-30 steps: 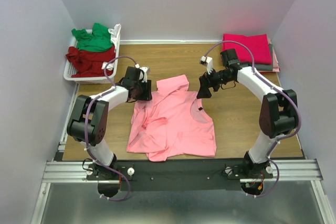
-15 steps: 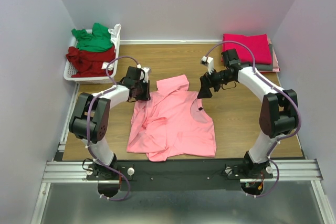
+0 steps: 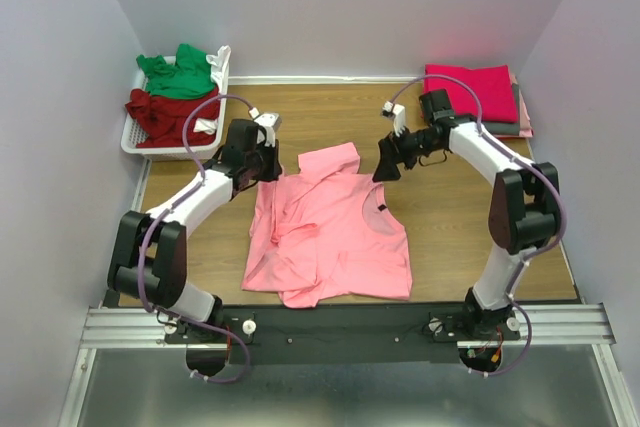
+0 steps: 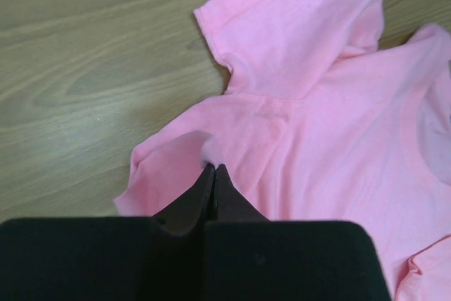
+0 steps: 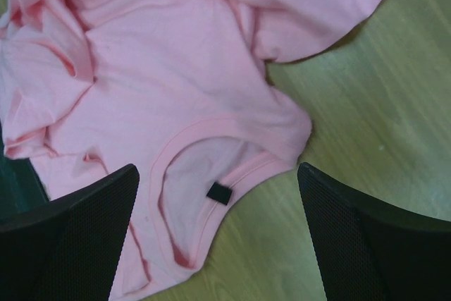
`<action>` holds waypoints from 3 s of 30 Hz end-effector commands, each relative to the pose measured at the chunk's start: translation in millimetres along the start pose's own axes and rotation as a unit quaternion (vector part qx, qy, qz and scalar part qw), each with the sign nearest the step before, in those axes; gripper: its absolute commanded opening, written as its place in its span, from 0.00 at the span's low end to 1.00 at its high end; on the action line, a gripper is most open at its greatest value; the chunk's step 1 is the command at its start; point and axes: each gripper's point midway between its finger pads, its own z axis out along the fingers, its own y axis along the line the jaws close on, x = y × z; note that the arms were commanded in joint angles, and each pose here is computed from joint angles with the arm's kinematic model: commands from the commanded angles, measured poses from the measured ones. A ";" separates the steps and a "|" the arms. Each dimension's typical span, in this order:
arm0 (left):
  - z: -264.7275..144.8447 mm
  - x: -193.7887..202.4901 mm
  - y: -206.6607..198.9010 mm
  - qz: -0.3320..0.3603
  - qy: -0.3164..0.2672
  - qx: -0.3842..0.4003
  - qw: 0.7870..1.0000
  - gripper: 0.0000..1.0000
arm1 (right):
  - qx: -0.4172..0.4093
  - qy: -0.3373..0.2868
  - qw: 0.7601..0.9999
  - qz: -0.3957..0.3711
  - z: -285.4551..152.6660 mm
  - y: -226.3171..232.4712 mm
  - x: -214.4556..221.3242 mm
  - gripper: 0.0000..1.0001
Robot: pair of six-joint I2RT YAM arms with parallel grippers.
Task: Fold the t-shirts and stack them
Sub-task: Flatten the tshirt out
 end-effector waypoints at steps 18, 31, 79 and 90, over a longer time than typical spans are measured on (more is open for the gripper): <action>-39.2 -16.0 14.1 0.026 -0.069 -0.048 0.996 0.00 | 0.042 -0.042 0.991 0.120 108.5 -114.6 -77.5 0.78; -45.8 -22.3 14.4 0.027 -0.084 -0.049 0.995 0.00 | 0.061 -0.010 0.990 0.131 138.9 -117.3 -55.9 0.52; -371.9 -201.2 -114.6 0.119 -0.541 0.092 0.827 0.00 | 0.307 -0.252 0.853 -0.339 -258.3 132.1 -237.2 0.00; -500.1 -192.0 -162.7 0.166 -0.643 0.155 0.732 0.00 | 0.395 -0.404 0.722 -0.399 -419.0 255.1 -260.4 0.00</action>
